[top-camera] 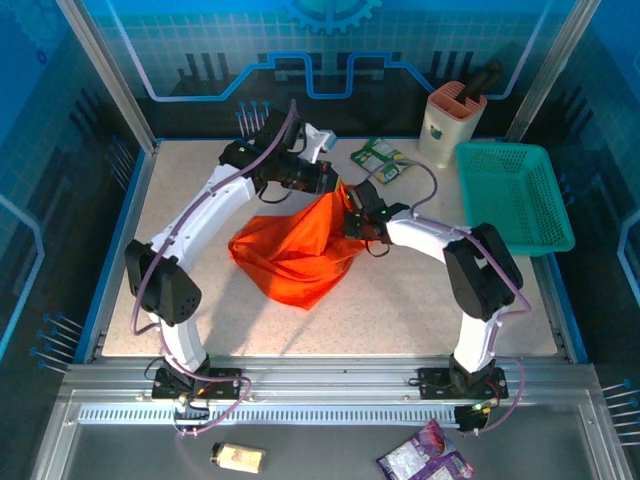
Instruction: Fold the inside-out t-shirt
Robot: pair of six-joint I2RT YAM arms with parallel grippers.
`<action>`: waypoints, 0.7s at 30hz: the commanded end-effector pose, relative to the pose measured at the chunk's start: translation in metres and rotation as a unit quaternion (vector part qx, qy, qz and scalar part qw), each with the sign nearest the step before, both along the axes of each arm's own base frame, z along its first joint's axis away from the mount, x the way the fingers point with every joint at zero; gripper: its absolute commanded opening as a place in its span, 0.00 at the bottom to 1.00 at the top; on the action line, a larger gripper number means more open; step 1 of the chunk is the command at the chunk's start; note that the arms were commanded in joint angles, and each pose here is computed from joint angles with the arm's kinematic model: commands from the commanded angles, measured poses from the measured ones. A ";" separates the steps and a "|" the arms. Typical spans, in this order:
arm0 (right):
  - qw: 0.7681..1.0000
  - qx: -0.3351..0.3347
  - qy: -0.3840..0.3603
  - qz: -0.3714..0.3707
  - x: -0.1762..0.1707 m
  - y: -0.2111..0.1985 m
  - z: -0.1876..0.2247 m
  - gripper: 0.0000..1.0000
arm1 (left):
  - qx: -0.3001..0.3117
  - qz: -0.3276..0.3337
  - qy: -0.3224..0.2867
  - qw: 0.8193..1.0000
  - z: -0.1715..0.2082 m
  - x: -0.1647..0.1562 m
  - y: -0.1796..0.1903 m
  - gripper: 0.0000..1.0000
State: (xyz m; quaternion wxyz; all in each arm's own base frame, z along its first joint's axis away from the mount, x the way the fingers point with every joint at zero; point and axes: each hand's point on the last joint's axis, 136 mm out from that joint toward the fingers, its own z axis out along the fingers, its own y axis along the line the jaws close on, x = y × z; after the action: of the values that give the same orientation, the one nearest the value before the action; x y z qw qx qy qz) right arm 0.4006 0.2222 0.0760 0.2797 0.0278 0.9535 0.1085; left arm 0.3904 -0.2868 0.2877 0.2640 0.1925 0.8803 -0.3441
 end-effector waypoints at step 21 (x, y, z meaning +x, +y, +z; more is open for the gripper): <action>0.990 0.105 0.003 -0.096 -0.162 -0.131 0.084 0.00 | -0.106 0.159 0.090 0.977 -0.021 0.048 0.113 0.00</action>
State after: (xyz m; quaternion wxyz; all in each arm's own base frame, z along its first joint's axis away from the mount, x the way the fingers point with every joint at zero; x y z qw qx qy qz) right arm 0.2679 0.1046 0.2227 0.3968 0.1015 0.8879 0.2095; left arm 0.4274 -0.1664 0.2885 0.2738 0.0011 0.8781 -0.3925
